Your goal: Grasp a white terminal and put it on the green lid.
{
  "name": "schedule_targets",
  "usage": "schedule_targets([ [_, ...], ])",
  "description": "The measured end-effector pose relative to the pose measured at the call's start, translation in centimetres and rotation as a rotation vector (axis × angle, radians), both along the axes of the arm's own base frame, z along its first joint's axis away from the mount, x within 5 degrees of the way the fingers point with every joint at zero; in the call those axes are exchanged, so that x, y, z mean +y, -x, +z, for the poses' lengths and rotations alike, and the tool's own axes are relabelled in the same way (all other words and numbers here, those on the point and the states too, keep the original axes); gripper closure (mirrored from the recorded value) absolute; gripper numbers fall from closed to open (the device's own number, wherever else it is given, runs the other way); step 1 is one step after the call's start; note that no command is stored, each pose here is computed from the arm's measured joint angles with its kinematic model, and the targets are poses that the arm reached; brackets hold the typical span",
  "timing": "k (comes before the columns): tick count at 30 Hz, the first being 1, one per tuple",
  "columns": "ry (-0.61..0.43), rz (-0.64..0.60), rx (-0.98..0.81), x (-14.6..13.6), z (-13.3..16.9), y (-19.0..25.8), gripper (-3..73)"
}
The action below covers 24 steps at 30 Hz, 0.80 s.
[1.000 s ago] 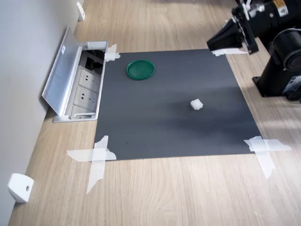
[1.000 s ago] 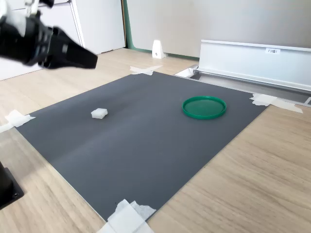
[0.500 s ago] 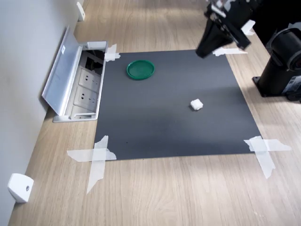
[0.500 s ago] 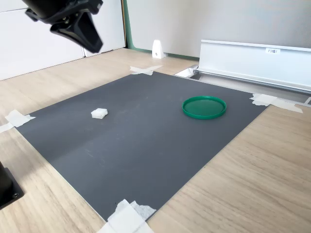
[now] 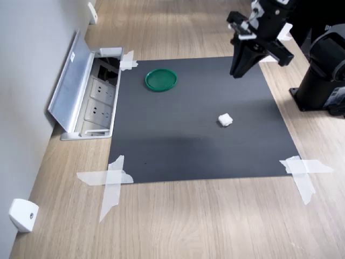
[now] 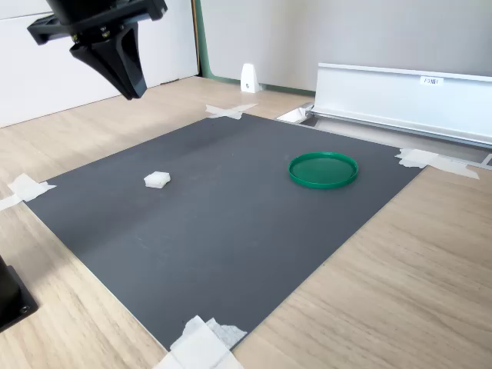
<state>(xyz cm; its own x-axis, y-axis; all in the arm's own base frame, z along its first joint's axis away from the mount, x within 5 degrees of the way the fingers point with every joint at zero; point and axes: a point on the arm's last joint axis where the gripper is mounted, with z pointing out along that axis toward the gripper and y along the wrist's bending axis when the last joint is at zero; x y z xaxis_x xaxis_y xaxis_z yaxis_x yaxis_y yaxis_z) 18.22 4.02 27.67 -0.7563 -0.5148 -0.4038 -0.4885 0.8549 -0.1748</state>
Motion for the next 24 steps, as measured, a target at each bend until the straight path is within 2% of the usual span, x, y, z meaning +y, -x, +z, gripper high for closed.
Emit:
schedule_targets([
  [4,0.031,0.062,0.053,0.2,-0.9,-0.5,45.2],
  [9,0.036,0.065,0.073,0.4,-1.5,-1.1,23.4],
  [12,0.035,0.054,0.093,0.5,-1.6,-1.5,15.2],
  [16,0.006,-0.017,0.13,0.6,-1.5,-1.9,11.8],
  [19,-0.052,-0.081,0.113,1.0,-0.5,-2.5,11.5],
  [24,-0.164,-0.106,0.039,1.8,1.7,-3.5,11.5],
])
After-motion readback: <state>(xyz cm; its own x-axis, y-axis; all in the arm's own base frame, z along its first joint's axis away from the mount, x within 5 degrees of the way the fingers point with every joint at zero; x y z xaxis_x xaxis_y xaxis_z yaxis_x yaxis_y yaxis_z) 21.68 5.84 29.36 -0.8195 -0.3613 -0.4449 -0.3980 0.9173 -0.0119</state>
